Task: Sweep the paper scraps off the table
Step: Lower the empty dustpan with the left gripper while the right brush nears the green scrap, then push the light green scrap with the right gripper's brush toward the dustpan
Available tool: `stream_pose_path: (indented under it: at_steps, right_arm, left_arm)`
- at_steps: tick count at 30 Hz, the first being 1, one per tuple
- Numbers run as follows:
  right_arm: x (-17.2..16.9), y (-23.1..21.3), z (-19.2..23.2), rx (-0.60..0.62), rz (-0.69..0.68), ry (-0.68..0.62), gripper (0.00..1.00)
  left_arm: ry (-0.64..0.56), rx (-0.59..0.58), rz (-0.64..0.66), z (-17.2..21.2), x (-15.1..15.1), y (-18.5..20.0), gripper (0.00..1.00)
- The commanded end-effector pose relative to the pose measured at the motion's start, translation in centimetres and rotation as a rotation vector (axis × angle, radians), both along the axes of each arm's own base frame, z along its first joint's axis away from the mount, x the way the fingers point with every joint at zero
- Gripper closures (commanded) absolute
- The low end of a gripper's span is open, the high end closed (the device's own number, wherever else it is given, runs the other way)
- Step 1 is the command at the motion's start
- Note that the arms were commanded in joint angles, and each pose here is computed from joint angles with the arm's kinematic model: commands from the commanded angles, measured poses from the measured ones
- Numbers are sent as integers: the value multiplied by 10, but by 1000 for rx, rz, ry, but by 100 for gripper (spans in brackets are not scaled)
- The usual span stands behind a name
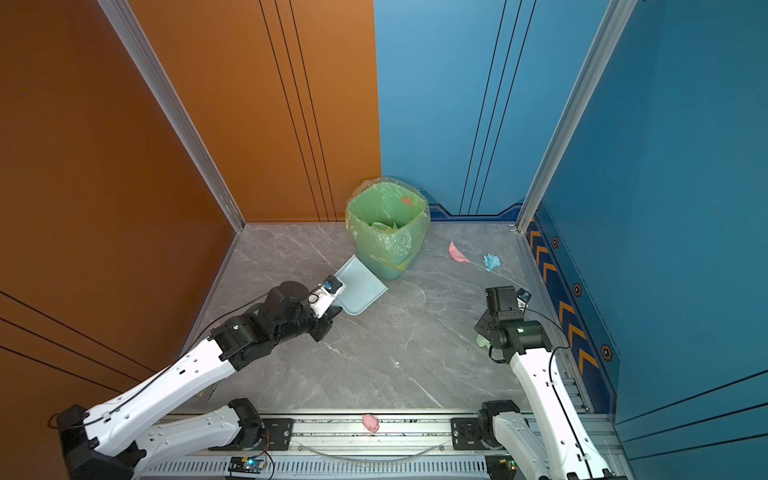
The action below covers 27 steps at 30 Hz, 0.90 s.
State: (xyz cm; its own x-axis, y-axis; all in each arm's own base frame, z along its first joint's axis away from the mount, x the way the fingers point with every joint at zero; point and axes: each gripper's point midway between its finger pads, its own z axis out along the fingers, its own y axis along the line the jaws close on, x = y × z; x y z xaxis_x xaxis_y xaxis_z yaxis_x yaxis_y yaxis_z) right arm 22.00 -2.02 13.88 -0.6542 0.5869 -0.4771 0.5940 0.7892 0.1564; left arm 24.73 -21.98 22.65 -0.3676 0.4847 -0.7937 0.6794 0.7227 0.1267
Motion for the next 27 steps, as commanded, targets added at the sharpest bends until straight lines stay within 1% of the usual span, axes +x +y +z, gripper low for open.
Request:
stream_pose_path:
  at_steps: [1, 5, 8, 11, 15, 20, 24, 27]
  right_arm:
    - [4, 3, -13, 31, -6, 6, 100]
    - [18, 10, -23, 76, 15, -11, 100]
    - [34, 15, -27, 112, 45, -19, 100]
    - [55, 17, -28, 108, 78, -27, 100]
    - [89, 23, -27, 117, 125, -52, 100]
    - [131, 42, -27, 158, 204, -60, 100]
    - [149, 60, -19, 157, 267, -73, 100]
    - [153, 67, -12, 147, 294, -82, 100]
  left_arm:
    - [65, 6, -22, -19, -6, -8, 100]
    - [96, -5, -38, -28, -8, -14, 100]
    - [110, -20, -42, -32, -9, -17, 100]
    - [119, -14, -18, -37, -9, -13, 100]
    - [134, -11, 1, -45, -10, -11, 100]
    - [162, 9, 13, -59, -8, -13, 100]
    - [187, 18, 29, -71, -4, -18, 100]
    - [185, 5, 30, -76, -1, -22, 100]
